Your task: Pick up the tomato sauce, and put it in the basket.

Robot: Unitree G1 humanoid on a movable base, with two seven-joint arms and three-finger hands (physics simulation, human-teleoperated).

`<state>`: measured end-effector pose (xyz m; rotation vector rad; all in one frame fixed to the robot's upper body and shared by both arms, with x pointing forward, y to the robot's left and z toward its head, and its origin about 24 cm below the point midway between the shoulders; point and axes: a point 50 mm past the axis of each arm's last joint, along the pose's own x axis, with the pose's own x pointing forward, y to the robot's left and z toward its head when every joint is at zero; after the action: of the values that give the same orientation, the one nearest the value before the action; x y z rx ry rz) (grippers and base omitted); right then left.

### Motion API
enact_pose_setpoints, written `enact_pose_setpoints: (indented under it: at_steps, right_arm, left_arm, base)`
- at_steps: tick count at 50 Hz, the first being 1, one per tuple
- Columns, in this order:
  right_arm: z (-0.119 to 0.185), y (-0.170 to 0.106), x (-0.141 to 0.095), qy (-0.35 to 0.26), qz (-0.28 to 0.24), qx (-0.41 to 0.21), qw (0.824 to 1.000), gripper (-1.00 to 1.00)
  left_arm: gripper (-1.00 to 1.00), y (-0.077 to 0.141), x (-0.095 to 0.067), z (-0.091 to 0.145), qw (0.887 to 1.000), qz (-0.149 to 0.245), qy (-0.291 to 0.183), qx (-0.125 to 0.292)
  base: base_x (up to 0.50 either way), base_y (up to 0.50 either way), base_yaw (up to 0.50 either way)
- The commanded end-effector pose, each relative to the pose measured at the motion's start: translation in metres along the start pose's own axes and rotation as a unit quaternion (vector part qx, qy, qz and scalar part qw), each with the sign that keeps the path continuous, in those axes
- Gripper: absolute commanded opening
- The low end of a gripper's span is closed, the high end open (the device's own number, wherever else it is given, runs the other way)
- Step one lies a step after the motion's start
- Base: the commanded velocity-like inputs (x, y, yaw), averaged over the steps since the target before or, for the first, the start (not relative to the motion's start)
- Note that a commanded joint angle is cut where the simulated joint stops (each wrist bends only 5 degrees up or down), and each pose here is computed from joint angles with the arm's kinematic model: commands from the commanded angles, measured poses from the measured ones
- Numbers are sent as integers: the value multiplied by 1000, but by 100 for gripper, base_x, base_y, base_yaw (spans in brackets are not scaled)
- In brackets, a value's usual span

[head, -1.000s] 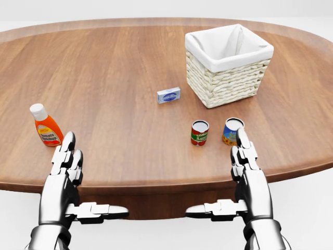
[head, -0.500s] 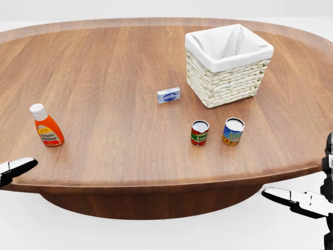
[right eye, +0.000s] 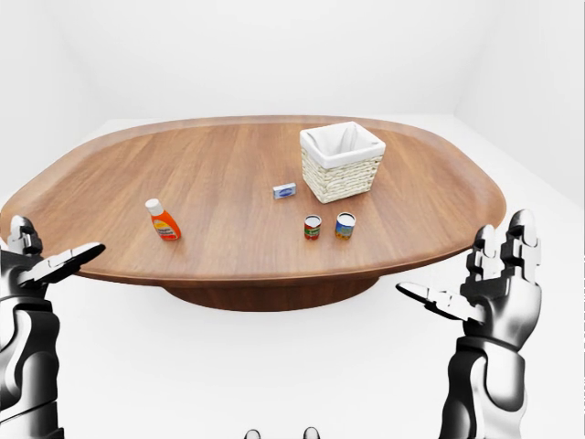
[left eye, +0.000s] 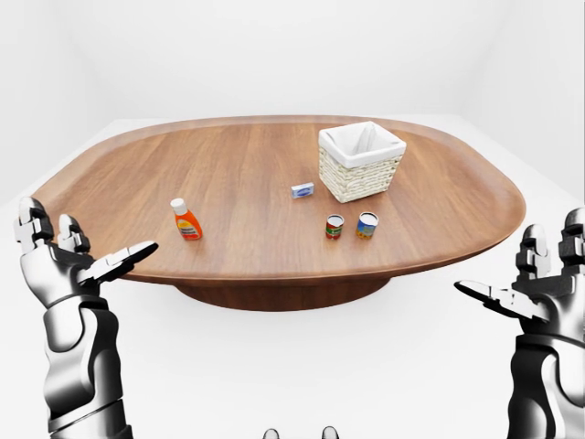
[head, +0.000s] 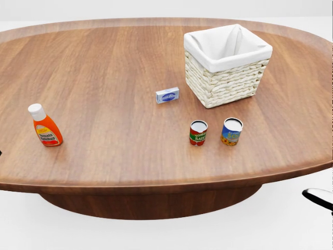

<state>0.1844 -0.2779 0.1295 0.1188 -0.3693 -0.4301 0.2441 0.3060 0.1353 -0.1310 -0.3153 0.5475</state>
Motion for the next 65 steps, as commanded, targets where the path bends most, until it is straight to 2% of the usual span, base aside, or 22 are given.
enact_pose_setpoints:
  at_steps: [1, 52, 65]
  right_arm:
    - [4, -2, 0, -8, -3, 1, 1000, 100]
    - [-7, -2, 0, 14, 3, 2, 1000, 100]
    - [-4, 3, 1, 9, 12, -13, 1000, 100]
  left_arm:
    - [100, 2, 2, 2, 1000, 4, -3, -4]
    - [100, 3, 2, 2, 1000, 6, -3, -2]
    - [100, 2, 2, 3, 1000, 4, -6, -1]
  base:
    - [0, -28, 0]
    - [0, -44, 0]
    - [0, -2, 0]
